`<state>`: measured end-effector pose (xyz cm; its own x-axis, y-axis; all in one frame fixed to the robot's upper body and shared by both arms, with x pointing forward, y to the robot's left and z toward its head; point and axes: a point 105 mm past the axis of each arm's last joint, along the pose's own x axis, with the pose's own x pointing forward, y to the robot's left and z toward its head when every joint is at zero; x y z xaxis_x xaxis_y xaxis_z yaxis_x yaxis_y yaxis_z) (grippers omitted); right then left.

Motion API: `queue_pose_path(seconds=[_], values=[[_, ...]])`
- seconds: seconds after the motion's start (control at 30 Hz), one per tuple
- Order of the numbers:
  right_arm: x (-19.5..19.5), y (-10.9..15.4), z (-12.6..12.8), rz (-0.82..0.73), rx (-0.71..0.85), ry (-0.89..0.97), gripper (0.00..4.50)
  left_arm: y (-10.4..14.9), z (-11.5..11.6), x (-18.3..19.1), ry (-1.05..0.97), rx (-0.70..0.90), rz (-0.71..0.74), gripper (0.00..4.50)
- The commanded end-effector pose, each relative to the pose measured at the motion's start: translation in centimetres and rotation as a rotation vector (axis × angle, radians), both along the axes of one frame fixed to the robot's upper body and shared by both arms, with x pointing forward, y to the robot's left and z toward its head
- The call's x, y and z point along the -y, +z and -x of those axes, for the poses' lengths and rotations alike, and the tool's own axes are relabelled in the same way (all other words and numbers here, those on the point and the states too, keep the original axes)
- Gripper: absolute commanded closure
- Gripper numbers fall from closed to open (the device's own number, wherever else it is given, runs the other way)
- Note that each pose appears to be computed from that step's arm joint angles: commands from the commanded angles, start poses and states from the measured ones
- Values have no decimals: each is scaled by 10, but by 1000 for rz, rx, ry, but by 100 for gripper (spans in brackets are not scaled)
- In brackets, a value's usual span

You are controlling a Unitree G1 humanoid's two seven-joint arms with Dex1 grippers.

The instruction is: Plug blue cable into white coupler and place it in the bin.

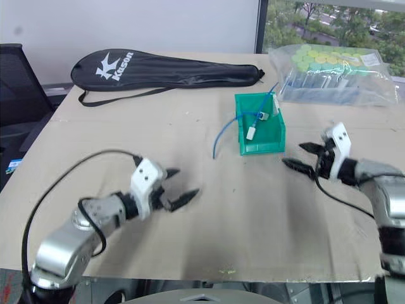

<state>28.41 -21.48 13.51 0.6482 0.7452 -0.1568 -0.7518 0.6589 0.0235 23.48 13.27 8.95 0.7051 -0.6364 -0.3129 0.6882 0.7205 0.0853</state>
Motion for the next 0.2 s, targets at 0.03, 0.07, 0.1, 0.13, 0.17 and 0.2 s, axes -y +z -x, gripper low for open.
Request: queue_pose_path(seconds=[0.03, 0.07, 0.1, 0.13, 0.17, 0.2], values=[[1, -5, 26, -5, 118, 50, 4, 1, 9, 5, 9, 89, 37, 0], [4, -17, 31, 18, 111, 53, 4, -5, 11, 4, 10, 90, 31, 0], [6, -27, 35, 31, 108, 59, 4, -9, 13, 3, 11, 91, 29, 0], [8, -37, 39, 31, 100, 56, 4, -13, 14, 3, 15, 85, 30, 0], [10, -45, 41, 31, 88, 54, 4, -16, 15, 2, 14, 82, 32, 0], [11, -51, 43, 37, 76, 60, 4, -18, 16, 3, 7, 76, 45, 0]])
